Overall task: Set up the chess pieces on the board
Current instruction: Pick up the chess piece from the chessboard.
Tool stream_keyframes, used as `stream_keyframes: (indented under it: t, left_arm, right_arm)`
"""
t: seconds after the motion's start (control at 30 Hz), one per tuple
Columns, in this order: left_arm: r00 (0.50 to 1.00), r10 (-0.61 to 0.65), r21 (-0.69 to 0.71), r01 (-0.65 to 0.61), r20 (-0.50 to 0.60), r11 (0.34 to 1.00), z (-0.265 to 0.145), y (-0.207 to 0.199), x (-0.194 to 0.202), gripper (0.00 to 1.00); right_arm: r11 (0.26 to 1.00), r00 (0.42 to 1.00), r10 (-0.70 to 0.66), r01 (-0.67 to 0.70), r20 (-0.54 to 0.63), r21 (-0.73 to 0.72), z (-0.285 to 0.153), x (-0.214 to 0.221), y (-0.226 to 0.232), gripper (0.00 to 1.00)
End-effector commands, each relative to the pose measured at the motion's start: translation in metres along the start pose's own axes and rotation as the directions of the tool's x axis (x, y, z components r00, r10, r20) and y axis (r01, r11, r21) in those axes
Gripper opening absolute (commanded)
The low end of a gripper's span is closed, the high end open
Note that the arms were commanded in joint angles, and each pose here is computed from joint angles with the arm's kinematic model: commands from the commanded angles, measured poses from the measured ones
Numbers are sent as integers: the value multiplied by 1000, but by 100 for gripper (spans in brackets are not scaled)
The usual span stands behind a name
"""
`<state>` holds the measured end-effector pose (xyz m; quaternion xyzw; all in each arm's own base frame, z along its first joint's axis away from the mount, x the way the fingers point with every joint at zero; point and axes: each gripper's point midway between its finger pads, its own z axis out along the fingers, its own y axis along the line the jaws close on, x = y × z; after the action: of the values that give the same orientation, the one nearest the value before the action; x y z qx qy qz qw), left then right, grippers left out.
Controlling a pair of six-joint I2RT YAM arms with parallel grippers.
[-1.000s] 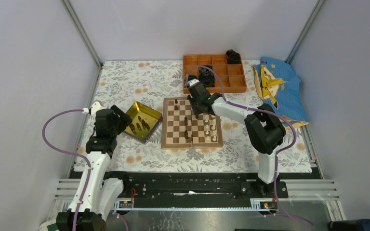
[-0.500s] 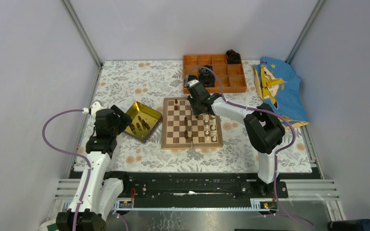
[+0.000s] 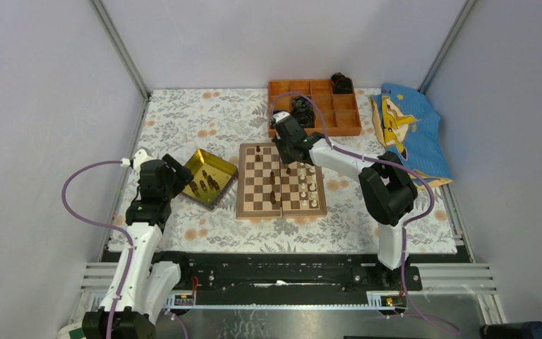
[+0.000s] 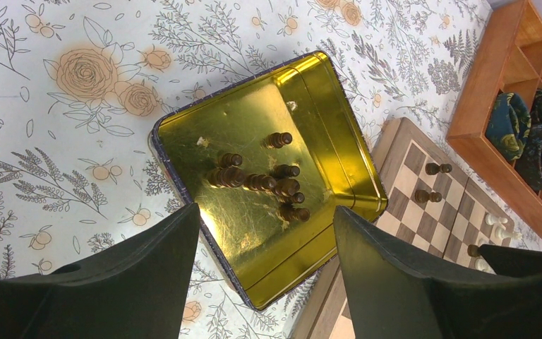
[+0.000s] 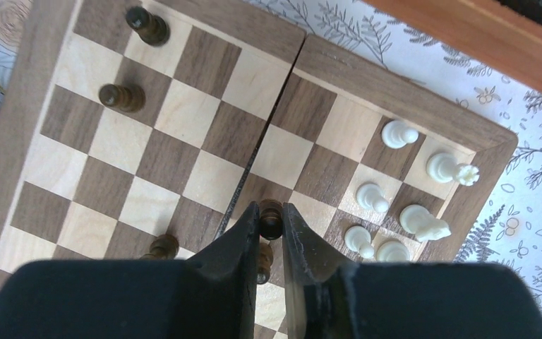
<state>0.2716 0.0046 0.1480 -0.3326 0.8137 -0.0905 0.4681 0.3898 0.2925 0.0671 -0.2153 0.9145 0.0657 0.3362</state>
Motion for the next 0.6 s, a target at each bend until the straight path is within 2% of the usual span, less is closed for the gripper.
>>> stream_keyframes:
  t: [0.0,0.3,0.57]
  left_arm:
    - [1000,-11,44,10,28,999,0,-9,-5,77]
    - [999,-12,55,11,31,998,-2,-10,-5,77]
    - [999,-15,59,13,35,998,-2,-11,-6,77]
  right_arm:
    - [1000,998,-3,5,67,-23,-12,-34,2,3]
    - [999,997,-25,28,74,-44,-14,-44,17,2]
    - [993,994,-82,88,70,-78,-13,-50,51,2]
